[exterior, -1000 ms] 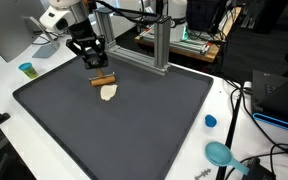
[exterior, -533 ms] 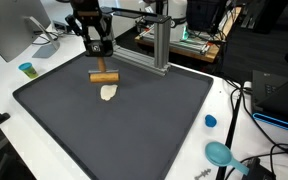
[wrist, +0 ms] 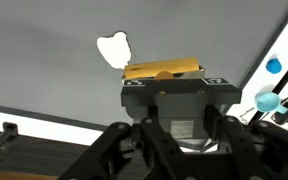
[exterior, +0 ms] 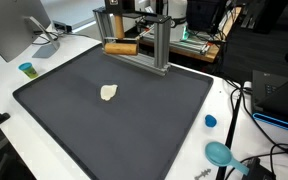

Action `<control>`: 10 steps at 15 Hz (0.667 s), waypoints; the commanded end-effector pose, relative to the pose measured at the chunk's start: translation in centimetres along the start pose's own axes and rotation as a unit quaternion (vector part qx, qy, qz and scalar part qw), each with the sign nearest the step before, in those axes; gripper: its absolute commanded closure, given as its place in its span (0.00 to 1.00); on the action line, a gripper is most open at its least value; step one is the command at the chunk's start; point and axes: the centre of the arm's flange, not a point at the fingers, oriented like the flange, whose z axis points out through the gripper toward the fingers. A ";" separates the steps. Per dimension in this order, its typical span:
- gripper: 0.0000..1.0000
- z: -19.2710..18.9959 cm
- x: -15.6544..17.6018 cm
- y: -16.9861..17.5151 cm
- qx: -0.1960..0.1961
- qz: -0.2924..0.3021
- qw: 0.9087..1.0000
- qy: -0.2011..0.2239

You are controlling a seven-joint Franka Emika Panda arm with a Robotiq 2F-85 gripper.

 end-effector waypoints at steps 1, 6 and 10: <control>0.54 -0.5 -1.5 -0.2 0.003 0.019 1.000 0.010; 0.79 -0.6 -4.3 -1.9 -0.033 0.094 0.995 0.031; 0.79 -1.0 -5.5 -3.2 -0.065 0.170 0.983 0.000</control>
